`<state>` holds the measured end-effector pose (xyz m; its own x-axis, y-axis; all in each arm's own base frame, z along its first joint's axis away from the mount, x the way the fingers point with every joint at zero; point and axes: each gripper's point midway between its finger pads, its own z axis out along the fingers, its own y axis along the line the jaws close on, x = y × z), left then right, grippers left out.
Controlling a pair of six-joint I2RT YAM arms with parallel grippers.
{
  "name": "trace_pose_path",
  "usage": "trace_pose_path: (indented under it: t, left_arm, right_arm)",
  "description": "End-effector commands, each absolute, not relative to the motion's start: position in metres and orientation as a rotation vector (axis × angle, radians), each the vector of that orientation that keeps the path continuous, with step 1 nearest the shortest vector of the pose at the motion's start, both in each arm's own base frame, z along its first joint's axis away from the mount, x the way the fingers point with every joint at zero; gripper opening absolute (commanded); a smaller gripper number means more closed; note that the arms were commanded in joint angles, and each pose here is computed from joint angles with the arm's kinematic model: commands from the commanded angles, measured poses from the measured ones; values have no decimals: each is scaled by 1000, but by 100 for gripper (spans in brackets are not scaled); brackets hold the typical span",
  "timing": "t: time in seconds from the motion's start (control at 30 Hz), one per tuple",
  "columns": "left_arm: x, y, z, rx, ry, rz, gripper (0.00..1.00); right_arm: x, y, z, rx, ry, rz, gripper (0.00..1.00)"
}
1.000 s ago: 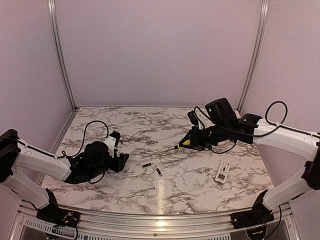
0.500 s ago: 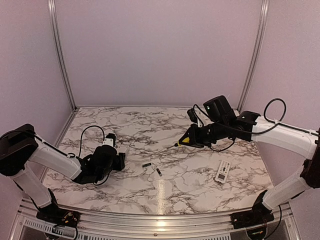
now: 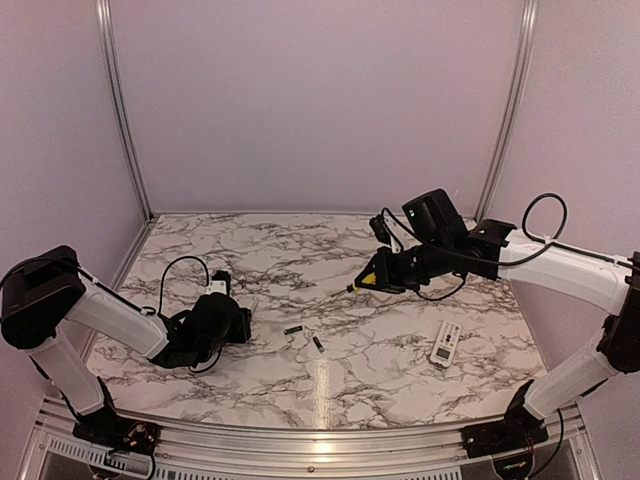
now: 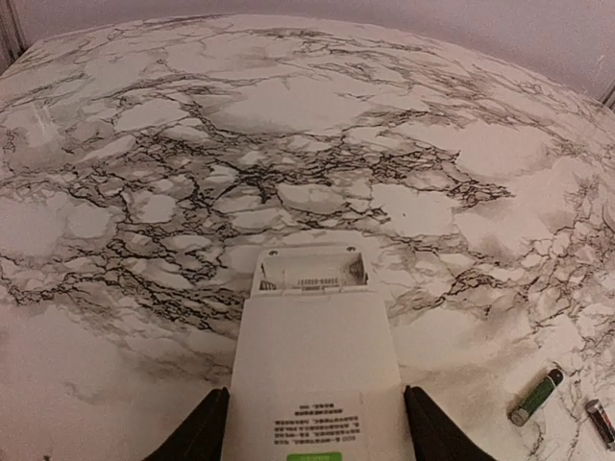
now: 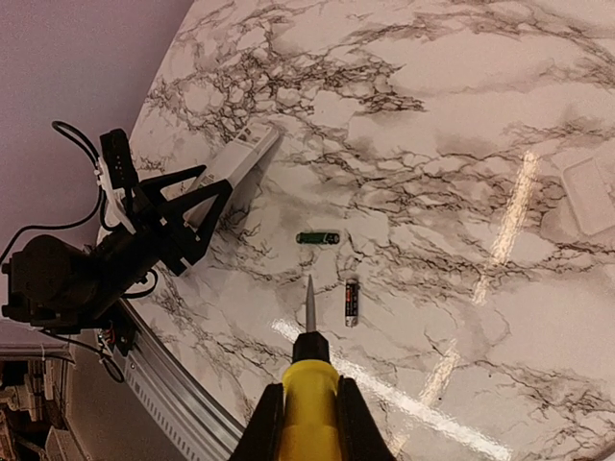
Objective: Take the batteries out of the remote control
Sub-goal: Place the remote control without batteries at the center of the board.
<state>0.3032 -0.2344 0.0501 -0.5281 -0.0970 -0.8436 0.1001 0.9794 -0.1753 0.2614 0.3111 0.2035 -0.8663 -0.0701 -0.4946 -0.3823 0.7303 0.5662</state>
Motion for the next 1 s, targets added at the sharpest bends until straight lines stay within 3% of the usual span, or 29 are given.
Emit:
trace_pose_path:
  t: [0.0,0.13,0.23,0.4,0.97]
  left_arm:
    - [299,-234,43,-2,2144,-248,44]
    - [298,-235,44,13,2143,-252,60]
    - [297,-233,47,10,2134,-259,79]
    - [295,-232,53,7,2124,-276,98]
    - [286,-223,121,133,2010,-300,99]
  right_arm:
    - [269,311,219,-348,2446,943,0]
    - [267,309,218,-343,2449,941,0]
    - [266,306,220,-335,2442,935,0]
    - [263,301,217,-322,2448,926,0]
    - [267,300,190,-268,2492,900,0]
